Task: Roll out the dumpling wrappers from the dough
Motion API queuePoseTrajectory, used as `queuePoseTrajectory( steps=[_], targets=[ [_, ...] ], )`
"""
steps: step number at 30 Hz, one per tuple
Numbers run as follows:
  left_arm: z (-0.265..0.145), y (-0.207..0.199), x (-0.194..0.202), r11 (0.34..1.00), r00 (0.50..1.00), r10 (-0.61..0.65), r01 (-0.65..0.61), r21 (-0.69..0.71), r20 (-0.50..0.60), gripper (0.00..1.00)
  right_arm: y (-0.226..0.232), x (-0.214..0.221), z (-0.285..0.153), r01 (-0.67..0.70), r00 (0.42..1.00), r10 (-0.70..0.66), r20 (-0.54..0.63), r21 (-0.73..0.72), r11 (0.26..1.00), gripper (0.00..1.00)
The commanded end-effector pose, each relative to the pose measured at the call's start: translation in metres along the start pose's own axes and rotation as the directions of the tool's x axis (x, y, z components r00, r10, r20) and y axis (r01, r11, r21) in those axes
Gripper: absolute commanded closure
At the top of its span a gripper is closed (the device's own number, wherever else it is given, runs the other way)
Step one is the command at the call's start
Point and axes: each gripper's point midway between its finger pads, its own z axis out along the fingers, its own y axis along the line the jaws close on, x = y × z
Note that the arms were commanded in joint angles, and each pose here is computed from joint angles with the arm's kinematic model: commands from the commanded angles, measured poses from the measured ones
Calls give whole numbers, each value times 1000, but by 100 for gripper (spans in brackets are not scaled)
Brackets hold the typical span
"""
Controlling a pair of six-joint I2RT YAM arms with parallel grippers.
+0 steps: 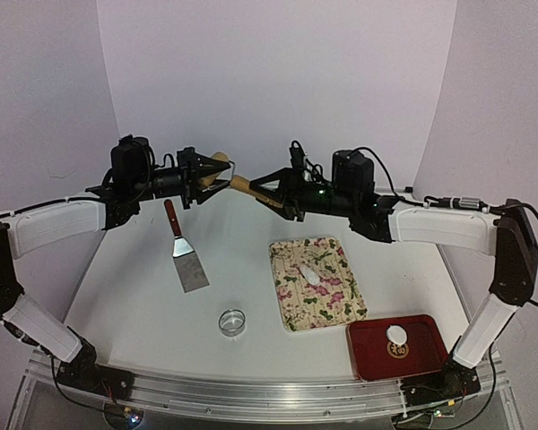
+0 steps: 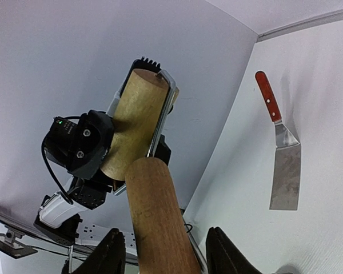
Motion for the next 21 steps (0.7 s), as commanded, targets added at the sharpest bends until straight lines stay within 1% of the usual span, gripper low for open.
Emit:
queuePoseTrajectory(
  steps=[1,5,6,7,8,9,10,12,13,15,17,19,21],
  targets=[
    [1,-8,-3,997,997,69,-70,40,19,100,33,-14,-3,37,999,-33,43,-90,995,66],
    [4,5,-3,995,995,100,-100,0,11,100,24,-18,-10,17,997,-13,79,-48,999,90],
    [5,7,-3,994,994,111,-111,-8,5,97,20,-21,-13,13,995,-11,96,-22,1000,97],
    [5,9,-3,992,992,128,-128,-18,-1,89,15,-23,-17,12,994,-13,109,16,1000,100],
    [6,11,-4,988,989,149,-149,-34,-4,80,9,-24,-22,14,993,-21,117,66,998,100],
    [6,12,-5,983,984,175,-175,-56,-6,63,2,-26,-27,22,992,-38,124,126,992,100],
    [6,13,-7,976,979,205,-204,-80,-2,42,-5,-29,-34,30,989,-57,136,194,981,100],
    [4,17,-11,955,966,260,-258,-146,-1,21,-16,-35,-49,41,983,-93,156,310,950,100],
    [2,20,-13,943,960,281,-276,-186,0,14,-22,-37,-58,44,981,-109,159,365,930,100],
    [-2,34,-18,898,938,347,-339,-282,-21,9,-32,-38,-74,40,980,-124,157,450,892,100],
    [-6,48,-19,849,920,387,-384,-362,-67,7,-39,-42,-90,36,977,-141,163,519,854,100],
    [-8,69,-22,778,889,437,-451,-437,-139,6,-53,-44,-110,13,976,-143,165,609,793,100],
    [-7,97,-26,696,851,475,-520,-495,-225,7,-73,-45,-135,-26,978,-129,161,716,697,100]
  ],
)
